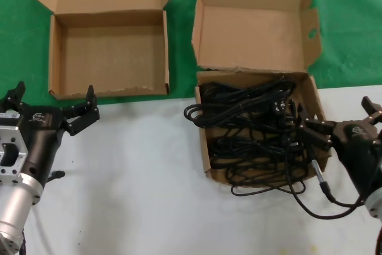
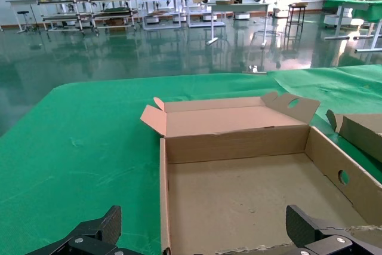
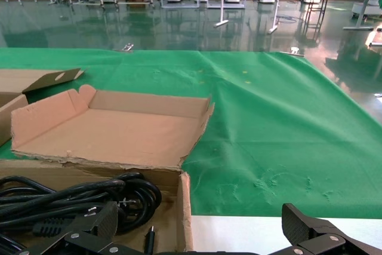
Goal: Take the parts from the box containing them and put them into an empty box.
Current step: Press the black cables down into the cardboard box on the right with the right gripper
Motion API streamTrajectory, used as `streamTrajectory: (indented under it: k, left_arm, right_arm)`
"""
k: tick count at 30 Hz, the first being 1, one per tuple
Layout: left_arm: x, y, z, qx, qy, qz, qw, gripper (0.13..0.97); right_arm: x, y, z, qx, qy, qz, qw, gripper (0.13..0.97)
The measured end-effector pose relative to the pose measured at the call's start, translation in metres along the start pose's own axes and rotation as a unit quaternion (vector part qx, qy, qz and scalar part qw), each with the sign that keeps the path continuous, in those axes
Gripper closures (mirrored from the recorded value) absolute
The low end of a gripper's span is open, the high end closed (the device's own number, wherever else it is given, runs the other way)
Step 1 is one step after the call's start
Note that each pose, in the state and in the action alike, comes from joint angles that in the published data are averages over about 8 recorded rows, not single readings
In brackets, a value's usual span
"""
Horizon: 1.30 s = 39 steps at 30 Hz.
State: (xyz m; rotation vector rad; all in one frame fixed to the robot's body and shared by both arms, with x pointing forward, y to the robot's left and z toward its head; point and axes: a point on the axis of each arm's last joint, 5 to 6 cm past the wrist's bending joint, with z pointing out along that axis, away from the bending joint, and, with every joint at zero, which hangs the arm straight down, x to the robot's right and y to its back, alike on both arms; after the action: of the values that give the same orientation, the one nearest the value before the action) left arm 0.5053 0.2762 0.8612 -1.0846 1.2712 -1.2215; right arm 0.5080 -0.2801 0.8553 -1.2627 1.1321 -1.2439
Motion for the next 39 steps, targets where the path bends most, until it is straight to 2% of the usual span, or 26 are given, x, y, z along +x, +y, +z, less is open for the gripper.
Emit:
streamTrajectory:
  k: [26, 33, 36, 39]
  left_arm:
    - [0.0000, 0.0000, 0.000, 0.000, 0.000, 0.000, 1.0000, 0.152]
    - [0.0000, 0.0000, 0.000, 0.000, 0.000, 0.000, 1.0000, 0.226]
    - [0.0000, 0.0000, 0.000, 0.000, 0.000, 0.000, 1.0000, 0.256]
    - [0.0000, 0.0000, 0.000, 0.000, 0.000, 0.000, 1.0000, 0.312]
  right_arm:
    - [0.001, -0.003, -0.002, 0.002, -0.004, 0.000, 1.000, 0.130]
    - [0.004, -0.026, -0.012, 0.010, -0.041, -0.036, 0.998, 0.130]
    - [0.008, -0.042, -0.016, 0.018, -0.078, -0.086, 0.993, 0.130]
    - [0.012, -0.062, -0.020, 0.031, -0.127, -0.157, 0.979, 0.130]
